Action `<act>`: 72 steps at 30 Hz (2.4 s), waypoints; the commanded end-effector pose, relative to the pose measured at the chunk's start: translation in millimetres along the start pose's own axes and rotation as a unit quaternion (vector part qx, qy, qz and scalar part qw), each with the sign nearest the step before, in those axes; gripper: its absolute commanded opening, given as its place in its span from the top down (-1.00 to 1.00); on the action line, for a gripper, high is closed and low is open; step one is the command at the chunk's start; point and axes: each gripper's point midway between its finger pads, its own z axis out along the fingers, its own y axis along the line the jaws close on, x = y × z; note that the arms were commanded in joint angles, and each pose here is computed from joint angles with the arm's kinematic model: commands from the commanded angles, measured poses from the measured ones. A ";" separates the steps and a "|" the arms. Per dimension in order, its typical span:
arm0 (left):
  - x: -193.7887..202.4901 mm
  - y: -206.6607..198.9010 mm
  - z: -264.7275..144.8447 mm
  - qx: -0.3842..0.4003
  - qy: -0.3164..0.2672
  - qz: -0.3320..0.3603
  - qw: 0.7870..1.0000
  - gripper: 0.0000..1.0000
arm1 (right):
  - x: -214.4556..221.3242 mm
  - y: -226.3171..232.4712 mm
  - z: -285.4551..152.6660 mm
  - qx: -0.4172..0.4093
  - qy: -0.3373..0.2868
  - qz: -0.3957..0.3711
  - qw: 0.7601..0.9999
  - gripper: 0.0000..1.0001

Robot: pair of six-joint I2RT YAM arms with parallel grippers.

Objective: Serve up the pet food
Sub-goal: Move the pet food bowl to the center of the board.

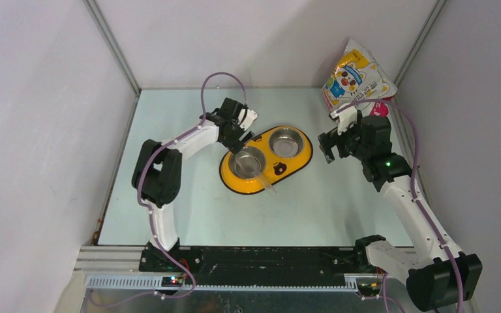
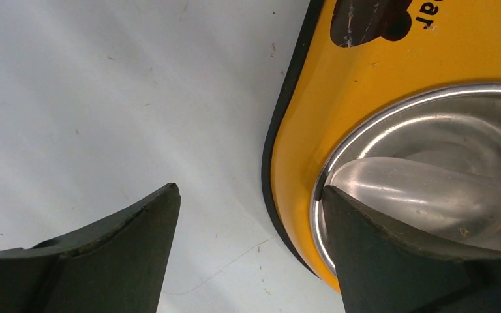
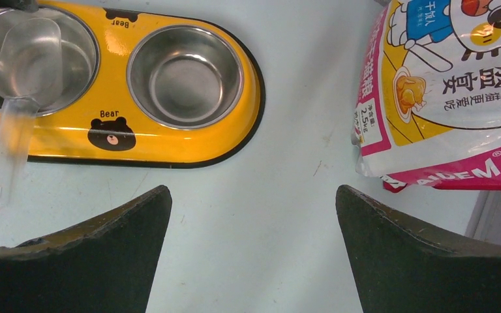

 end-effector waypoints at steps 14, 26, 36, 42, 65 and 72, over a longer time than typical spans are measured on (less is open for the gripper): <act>-0.7 58.3 17.0 -0.140 0.036 -0.026 0.989 -0.54 | -10.7 0.0 -2.4 -0.002 -0.029 -0.007 1.000 -1.00; -2.5 143.1 34.8 -0.227 0.088 -0.054 0.968 -0.57 | -8.2 0.8 -0.1 -0.005 -0.027 -0.007 1.000 -1.00; -5.9 216.2 22.1 -0.296 0.099 -0.102 0.945 -0.60 | -6.6 0.6 1.1 -0.005 -0.023 -0.009 1.000 -1.00; -30.3 200.6 -39.2 -0.248 0.003 -0.134 0.959 -0.72 | -7.6 0.9 -0.2 -0.005 -0.025 -0.010 1.000 -1.00; -58.6 20.5 -23.8 -0.163 -0.001 0.173 0.971 -0.99 | -1.4 -0.6 3.2 -0.008 -0.014 -0.009 1.000 -1.00; -56.4 27.7 2.7 -0.203 0.025 0.185 0.961 -0.99 | -1.6 3.7 3.1 -0.018 -0.016 -0.008 1.000 -1.00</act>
